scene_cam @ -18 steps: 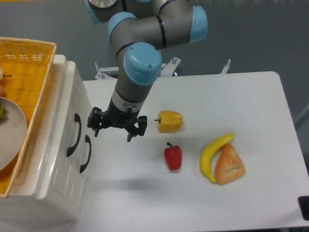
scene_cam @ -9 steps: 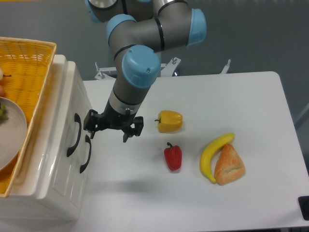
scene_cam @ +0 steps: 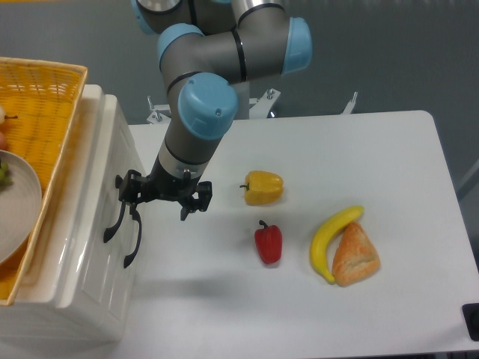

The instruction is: Slide open the top white drawer

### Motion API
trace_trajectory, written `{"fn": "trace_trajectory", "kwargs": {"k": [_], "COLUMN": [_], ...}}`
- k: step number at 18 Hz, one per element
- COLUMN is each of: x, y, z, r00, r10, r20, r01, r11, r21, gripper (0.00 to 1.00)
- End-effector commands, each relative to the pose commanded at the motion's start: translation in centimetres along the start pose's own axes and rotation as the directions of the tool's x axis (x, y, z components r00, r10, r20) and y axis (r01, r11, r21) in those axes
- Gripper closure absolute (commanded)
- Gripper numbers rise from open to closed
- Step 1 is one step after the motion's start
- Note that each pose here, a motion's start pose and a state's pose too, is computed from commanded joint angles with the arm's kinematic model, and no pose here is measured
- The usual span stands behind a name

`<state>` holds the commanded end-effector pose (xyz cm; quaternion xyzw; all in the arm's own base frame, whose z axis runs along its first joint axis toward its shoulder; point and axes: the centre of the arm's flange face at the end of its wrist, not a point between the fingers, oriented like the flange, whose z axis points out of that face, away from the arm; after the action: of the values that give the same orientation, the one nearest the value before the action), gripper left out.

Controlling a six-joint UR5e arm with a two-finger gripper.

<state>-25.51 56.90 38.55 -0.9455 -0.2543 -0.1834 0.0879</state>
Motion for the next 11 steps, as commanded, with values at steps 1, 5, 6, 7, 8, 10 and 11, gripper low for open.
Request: {"fn": "trace_trajectory", "kwargs": {"k": [1, 5, 6, 7, 8, 10, 11], "x": [-0.01, 0.05, -0.04, 0.06, 0.01, 0.15, 0.13], "y": [0.11, 0.61, 0.63, 0.72, 0.71, 0.64, 0.59], "z": [-0.01, -0.19, -0.2, -0.21, -0.12, -0.19, -0.12], "r00": [1.0, 1.0, 1.0, 1.0, 1.0, 1.0, 1.0], "r10": [-0.002, -0.014, -0.016, -0.016, -0.019, -0.013, -0.013], "r20": [0.002, 0.0, 0.0, 0.0, 0.0, -0.001, -0.002], "r01": [0.002, 0.014, 0.016, 0.016, 0.019, 0.013, 0.013], "r11": [1.0, 1.0, 0.999, 0.999, 0.999, 0.999, 0.999], "r21": [-0.006, -0.028, -0.03, -0.034, -0.037, -0.031, -0.031], "gripper": [0.0, 0.0, 0.0, 0.0, 0.0, 0.0, 0.0]}}
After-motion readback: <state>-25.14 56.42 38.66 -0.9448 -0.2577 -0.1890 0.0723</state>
